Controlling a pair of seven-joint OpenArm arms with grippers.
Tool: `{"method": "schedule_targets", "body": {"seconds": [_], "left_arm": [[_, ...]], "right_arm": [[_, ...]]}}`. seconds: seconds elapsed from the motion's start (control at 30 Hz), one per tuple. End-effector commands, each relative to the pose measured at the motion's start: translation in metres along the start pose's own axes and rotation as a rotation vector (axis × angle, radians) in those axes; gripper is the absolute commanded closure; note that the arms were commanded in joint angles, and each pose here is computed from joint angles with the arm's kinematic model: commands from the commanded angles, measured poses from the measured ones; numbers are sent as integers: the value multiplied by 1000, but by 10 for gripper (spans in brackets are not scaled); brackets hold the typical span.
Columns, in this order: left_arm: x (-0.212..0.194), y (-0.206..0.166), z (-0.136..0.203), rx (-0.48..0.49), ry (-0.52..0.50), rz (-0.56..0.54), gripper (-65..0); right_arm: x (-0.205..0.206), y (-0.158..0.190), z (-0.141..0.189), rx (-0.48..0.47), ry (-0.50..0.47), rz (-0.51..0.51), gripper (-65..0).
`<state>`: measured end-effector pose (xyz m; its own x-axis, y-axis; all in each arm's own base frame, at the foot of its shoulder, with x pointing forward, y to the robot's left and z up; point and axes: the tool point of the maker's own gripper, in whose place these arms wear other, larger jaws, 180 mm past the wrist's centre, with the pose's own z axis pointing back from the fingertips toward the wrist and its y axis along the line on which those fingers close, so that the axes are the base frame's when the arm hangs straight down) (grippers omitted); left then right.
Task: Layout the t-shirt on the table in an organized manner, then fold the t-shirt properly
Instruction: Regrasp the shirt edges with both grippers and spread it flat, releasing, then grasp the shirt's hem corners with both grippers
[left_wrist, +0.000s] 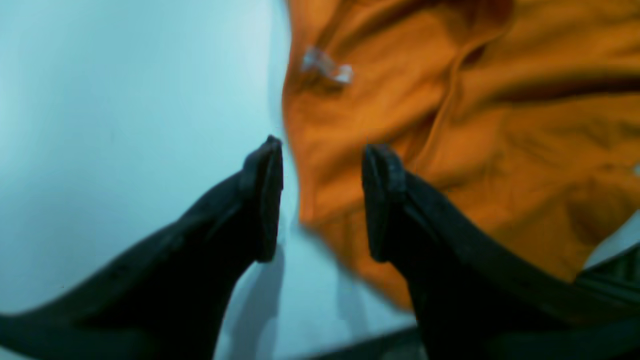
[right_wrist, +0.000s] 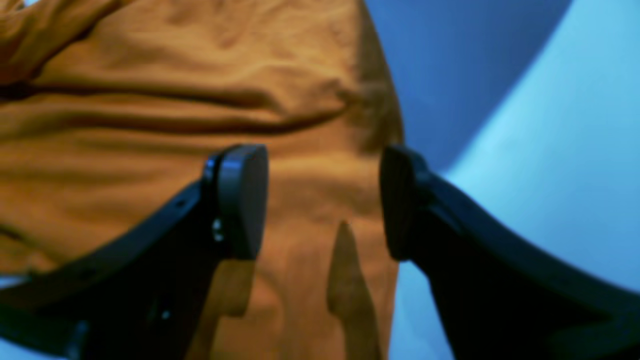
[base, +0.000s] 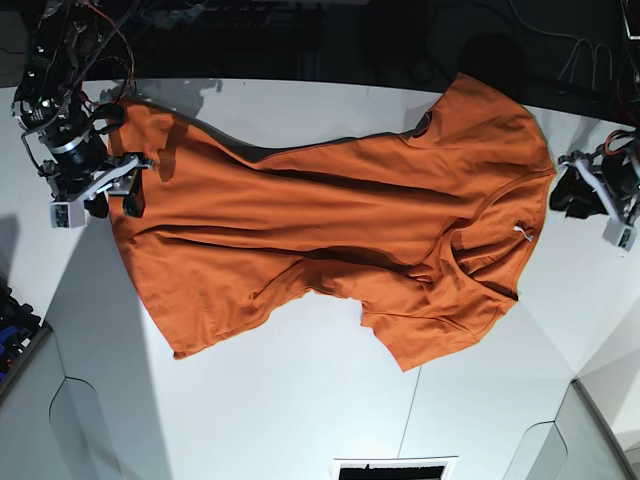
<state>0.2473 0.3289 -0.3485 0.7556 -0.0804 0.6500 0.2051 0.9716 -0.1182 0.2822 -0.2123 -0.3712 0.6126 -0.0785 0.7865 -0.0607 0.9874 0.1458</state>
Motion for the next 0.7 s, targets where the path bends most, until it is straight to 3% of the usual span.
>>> {"method": "schedule_targets", "body": {"seconds": [0.0,0.3,0.67], "left_arm": [[8,6,12,7,-30,-5,-284],[-61,2,41,-27,88,87,-284],[-104,-23,38,-62,125,195,-284]], "right_arm": [[7,-4,7,2,-31,5,-349],[-35,-41,47,-47,16,-99,-349],[-76,-39,71,-29,107,-137,-349]]}}
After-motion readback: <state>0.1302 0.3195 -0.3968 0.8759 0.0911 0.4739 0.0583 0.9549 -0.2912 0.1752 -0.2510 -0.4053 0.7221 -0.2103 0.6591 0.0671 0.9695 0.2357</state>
